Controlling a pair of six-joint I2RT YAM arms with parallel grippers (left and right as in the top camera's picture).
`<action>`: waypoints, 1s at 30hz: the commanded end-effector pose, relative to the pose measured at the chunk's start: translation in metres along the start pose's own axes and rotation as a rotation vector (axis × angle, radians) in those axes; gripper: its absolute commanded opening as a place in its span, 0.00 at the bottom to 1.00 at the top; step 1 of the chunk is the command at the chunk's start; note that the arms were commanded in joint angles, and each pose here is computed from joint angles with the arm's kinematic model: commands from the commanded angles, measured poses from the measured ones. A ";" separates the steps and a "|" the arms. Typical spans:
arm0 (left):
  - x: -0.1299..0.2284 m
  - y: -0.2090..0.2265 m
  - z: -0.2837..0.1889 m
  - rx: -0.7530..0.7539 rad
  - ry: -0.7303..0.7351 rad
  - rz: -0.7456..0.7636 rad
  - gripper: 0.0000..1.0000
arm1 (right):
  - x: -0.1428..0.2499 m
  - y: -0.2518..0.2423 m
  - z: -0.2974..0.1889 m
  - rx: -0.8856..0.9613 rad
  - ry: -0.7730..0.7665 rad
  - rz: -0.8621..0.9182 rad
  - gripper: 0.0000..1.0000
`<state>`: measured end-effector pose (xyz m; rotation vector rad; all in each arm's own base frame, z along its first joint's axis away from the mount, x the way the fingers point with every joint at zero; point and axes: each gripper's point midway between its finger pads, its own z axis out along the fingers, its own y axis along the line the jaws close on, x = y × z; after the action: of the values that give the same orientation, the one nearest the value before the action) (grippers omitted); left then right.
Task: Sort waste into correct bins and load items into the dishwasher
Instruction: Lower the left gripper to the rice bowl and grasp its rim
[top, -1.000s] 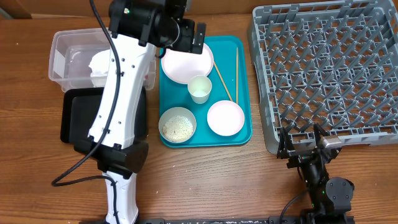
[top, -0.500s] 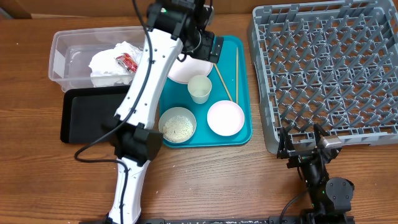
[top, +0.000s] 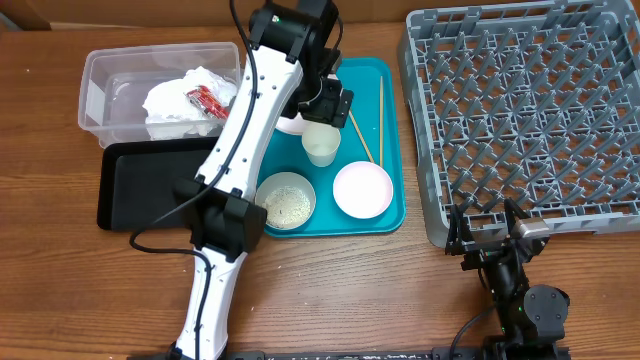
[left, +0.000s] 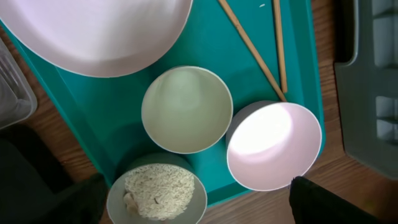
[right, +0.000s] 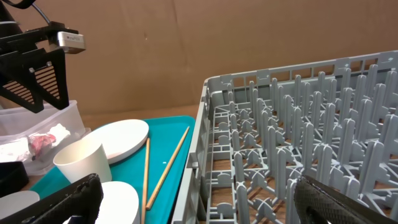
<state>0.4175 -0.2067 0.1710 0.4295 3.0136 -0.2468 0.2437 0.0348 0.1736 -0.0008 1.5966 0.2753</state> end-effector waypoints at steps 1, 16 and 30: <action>0.013 -0.021 -0.058 0.001 -0.116 -0.018 0.96 | 0.002 0.000 0.000 -0.001 -0.003 0.001 1.00; 0.120 -0.032 0.031 -0.062 0.074 0.021 0.80 | 0.002 0.000 0.000 -0.001 -0.003 0.001 1.00; 0.142 -0.010 0.114 -0.083 0.081 0.029 0.49 | 0.002 0.000 0.000 -0.001 -0.003 0.001 1.00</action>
<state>0.2910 -0.2022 0.0525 0.4635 3.0747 -0.1177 0.2437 0.0349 0.1737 -0.0008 1.5963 0.2759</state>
